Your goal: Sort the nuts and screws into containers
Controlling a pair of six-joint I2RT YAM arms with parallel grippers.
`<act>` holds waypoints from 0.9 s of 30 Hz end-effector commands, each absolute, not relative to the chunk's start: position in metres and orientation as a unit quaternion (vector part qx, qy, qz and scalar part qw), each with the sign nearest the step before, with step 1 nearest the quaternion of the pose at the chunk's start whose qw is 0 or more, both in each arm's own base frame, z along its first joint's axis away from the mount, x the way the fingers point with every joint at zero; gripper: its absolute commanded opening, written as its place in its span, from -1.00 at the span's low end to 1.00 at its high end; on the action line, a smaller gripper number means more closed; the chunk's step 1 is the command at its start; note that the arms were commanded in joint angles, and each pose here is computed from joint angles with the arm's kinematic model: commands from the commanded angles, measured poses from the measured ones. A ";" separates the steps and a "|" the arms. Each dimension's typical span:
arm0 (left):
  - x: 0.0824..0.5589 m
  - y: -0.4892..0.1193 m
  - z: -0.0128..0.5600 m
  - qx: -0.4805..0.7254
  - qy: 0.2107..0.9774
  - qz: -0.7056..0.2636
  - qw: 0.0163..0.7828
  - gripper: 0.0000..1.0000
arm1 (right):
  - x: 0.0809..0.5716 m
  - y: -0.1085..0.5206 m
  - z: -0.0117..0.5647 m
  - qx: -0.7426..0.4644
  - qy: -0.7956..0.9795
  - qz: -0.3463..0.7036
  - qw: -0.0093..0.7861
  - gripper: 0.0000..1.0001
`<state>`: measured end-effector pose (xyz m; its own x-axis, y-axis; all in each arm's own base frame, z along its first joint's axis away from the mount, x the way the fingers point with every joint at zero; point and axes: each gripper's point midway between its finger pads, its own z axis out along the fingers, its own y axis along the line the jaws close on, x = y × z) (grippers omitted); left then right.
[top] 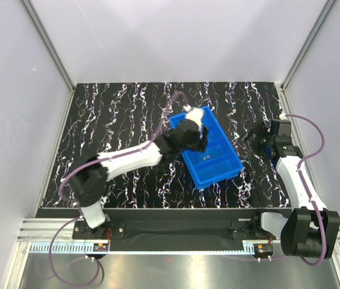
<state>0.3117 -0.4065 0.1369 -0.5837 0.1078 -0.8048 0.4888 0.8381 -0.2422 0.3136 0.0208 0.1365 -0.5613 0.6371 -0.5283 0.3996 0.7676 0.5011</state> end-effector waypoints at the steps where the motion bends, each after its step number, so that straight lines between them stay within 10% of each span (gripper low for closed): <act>1: 0.341 -0.347 0.219 0.063 0.830 -0.236 0.501 0.35 | 0.320 0.021 0.143 0.287 0.864 0.168 0.378 1.00; 9: 0.351 -0.251 0.147 -0.034 0.876 -0.113 0.467 0.30 | 0.322 0.021 0.140 0.289 0.865 0.168 0.375 0.99; 27: 0.349 -0.289 0.053 0.011 0.911 -0.084 0.403 0.26 | 0.320 0.019 0.138 0.290 0.867 0.159 0.372 0.99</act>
<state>0.3290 -0.2725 0.0345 -0.7330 -0.0219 -0.6798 0.0751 0.9908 -0.1128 0.3151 0.0206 0.1327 -0.5665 0.6373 -0.5225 0.4045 0.7674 0.4974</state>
